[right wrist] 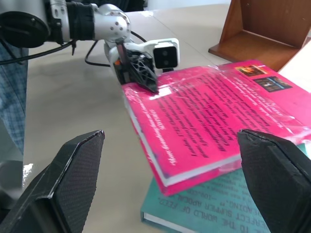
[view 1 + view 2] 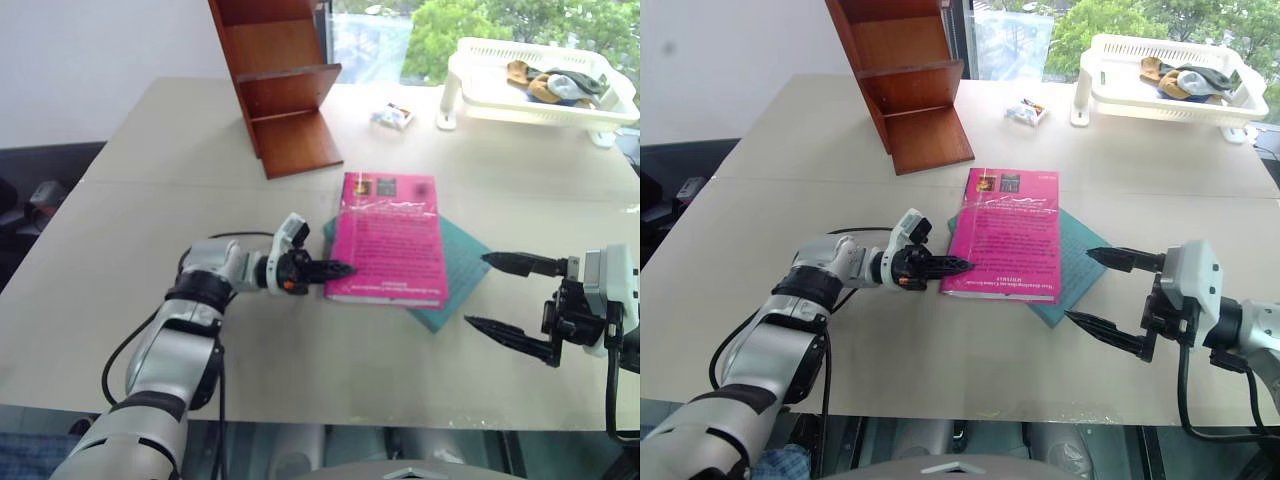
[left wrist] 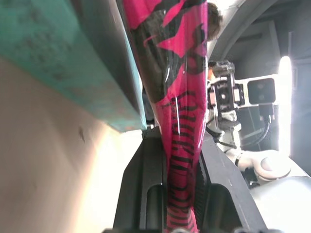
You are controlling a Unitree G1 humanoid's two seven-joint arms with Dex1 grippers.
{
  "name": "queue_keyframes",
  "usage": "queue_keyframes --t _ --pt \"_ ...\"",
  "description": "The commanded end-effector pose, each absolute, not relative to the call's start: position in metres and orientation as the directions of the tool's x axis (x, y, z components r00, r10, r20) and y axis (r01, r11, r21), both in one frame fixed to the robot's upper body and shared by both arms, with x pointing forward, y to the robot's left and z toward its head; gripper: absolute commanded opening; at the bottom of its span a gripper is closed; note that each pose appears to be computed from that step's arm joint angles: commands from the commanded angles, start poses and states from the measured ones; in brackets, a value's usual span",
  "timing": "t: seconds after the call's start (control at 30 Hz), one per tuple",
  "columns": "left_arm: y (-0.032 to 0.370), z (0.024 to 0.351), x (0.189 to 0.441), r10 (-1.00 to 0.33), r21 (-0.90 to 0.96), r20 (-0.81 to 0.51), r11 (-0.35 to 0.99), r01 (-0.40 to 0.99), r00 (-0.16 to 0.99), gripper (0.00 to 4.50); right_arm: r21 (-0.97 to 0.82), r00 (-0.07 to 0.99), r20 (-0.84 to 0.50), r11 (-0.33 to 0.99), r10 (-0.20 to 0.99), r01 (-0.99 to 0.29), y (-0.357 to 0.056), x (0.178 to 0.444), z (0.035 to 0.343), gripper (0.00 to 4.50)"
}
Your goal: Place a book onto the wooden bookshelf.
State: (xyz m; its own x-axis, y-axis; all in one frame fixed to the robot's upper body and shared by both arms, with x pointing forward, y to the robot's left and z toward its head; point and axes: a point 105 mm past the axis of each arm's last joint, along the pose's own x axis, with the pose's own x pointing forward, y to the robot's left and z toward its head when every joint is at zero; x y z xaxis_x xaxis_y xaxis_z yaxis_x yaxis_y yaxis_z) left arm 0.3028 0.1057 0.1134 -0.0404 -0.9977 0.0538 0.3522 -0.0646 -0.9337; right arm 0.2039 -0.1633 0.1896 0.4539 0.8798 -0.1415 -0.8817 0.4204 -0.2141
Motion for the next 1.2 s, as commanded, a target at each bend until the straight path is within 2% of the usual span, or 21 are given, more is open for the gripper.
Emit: queue_keyframes --t 0.03,0.13,0.3,0.37,0.47,0.63,0.73,0.83,1.0,1.07,1.13,1.2 --pt "0.102 0.144 0.297 -0.989 -0.875 0.130 -0.148 0.460 -0.071 0.31 -0.251 0.458 -0.122 0.419 0.881 -0.873 -0.165 0.203 0.197 4.50" --pt "0.090 0.173 0.304 -0.990 -0.774 0.138 -0.135 0.618 -0.044 0.31 -0.266 0.508 -0.096 0.469 0.856 -0.842 -0.179 0.209 0.204 4.50" --pt "0.064 0.232 0.323 -0.990 -0.385 0.122 0.012 0.923 0.063 0.31 -0.319 0.600 -0.079 0.550 0.796 -0.771 -0.216 0.222 0.221 4.50" --pt "0.055 0.241 0.325 -0.995 -0.186 0.048 0.079 0.979 0.089 0.31 -0.331 0.610 -0.071 0.558 0.789 -0.761 -0.221 0.226 0.227 4.50" --pt "0.046 0.246 0.331 -0.988 0.023 -0.037 0.147 0.989 0.148 0.31 -0.347 0.618 -0.066 0.563 0.783 -0.750 -0.227 0.230 0.231 4.50" --pt "0.037 0.268 0.344 -0.944 0.411 -0.067 0.270 0.871 0.324 0.31 -0.359 0.621 -0.055 0.565 0.782 -0.743 -0.231 0.235 0.232 4.50" --pt "0.043 0.292 0.354 -0.899 0.646 -0.024 0.320 0.694 0.437 0.31 -0.353 0.617 -0.047 0.565 0.786 -0.746 -0.230 0.237 0.231 4.50" --pt "0.054 0.313 0.360 -0.859 0.835 -0.013 0.273 0.479 0.511 0.31 -0.345 0.609 -0.044 0.560 0.792 -0.753 -0.229 0.241 0.228 4.50" --pt "0.070 0.313 0.370 -0.797 0.922 -0.140 0.111 0.370 0.587 0.31 -0.342 0.593 -0.036 0.547 0.805 -0.764 -0.228 0.250 0.229 4.50" --pt "0.074 0.323 0.374 -0.782 0.928 -0.124 0.126 0.349 0.611 0.31 -0.348 0.584 -0.018 0.543 0.811 -0.764 -0.228 0.255 0.233 4.50" --pt "0.082 0.324 0.377 -0.745 0.939 -0.181 0.065 0.339 0.643 0.31 -0.344 0.575 0.008 0.542 0.818 -0.767 -0.230 0.260 0.238 4.50" --pt "0.089 0.337 0.379 -0.716 0.946 -0.169 0.075 0.316 0.677 0.31 -0.341 0.570 0.022 0.542 0.822 -0.768 -0.232 0.264 0.242 4.50"
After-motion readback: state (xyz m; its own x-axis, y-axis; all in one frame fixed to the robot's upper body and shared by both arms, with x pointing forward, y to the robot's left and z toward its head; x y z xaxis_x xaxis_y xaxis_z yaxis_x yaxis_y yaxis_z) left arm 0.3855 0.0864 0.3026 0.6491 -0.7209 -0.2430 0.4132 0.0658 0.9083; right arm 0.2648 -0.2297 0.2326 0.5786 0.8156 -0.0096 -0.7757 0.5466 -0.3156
